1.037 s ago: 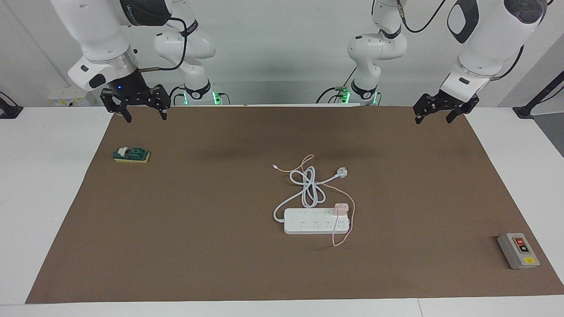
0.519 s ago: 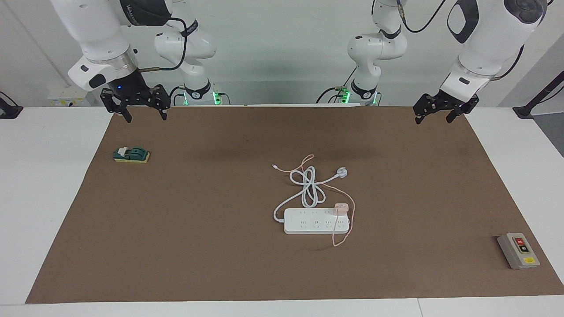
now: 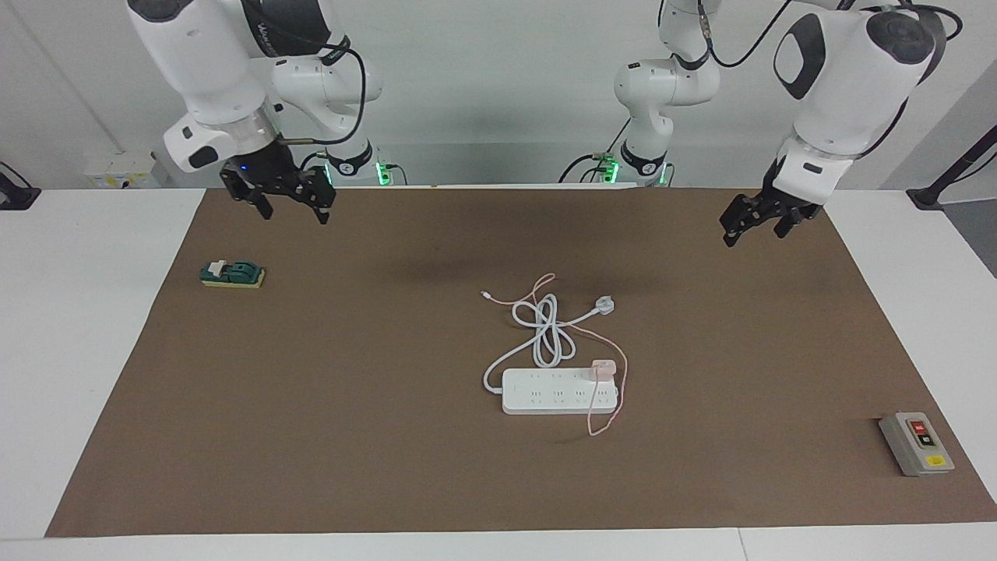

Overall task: Unplug charger and place it aside
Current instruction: 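Move the left gripper to the pink charger while the right gripper reaches the strip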

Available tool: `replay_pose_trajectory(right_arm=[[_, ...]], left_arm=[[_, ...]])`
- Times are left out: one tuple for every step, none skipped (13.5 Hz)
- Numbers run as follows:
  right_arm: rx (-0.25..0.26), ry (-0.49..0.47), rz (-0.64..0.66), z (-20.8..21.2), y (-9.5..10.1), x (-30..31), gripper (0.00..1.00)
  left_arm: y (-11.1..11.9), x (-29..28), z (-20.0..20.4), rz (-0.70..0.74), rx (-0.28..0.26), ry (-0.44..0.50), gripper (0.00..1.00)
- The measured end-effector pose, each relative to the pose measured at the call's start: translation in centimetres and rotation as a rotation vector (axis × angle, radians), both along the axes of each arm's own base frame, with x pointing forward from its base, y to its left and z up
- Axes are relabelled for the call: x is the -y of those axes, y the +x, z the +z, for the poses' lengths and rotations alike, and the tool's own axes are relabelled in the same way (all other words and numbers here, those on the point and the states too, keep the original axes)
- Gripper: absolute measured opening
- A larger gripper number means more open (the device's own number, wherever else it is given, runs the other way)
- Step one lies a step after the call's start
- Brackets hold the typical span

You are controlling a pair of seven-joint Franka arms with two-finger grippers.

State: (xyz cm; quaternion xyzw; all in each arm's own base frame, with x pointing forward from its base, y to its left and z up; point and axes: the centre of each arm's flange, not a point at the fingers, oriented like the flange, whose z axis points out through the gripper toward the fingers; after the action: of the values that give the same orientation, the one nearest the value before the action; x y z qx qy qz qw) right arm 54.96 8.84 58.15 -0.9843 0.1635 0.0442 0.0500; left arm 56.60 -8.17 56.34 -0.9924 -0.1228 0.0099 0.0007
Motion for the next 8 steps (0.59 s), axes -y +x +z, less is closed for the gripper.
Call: replay_pose_trajectory(right_arm=[[-0.024,0.038,-0.105,-1.5,0.8,-1.8,1.0],[-0.054,0.075,-0.216,-3.4,1.8,-3.6,1.0],[-0.086,0.112,-0.324,-5.5,2.8,-5.4,1.0],[-0.111,0.145,-0.415,-7.2,3.7,-7.0,1.0],[-0.132,0.174,-0.495,-8.9,4.5,-8.6,1.0],[-0.157,0.206,-0.577,-10.6,5.1,-10.4,1.0],[-0.195,0.24,-0.664,-12.3,5.7,-12.2,1.0],[-0.238,0.27,-0.743,-13.8,6.3,-13.7,1.0]], left_arm=[[0.6,1.5,-1.1,0.098,0.001,-0.003,1.0],[1.3,3.0,-2.4,0.214,0.004,-0.017,1.0],[2.1,4.2,-3.7,0.344,0.0,-0.031,1.0],[2.8,5.4,-5.0,0.457,-0.005,-0.033,1.0],[3.5,6.7,-6.3,0.566,-0.013,-0.028,1.0],[4.4,8.0,-7.4,0.677,-0.02,-0.022,1.0],[5.4,9.1,-8.4,0.79,-0.028,-0.018,1.0],[6.4,9.9,-9.5,0.884,-0.038,-0.013,1.0]])
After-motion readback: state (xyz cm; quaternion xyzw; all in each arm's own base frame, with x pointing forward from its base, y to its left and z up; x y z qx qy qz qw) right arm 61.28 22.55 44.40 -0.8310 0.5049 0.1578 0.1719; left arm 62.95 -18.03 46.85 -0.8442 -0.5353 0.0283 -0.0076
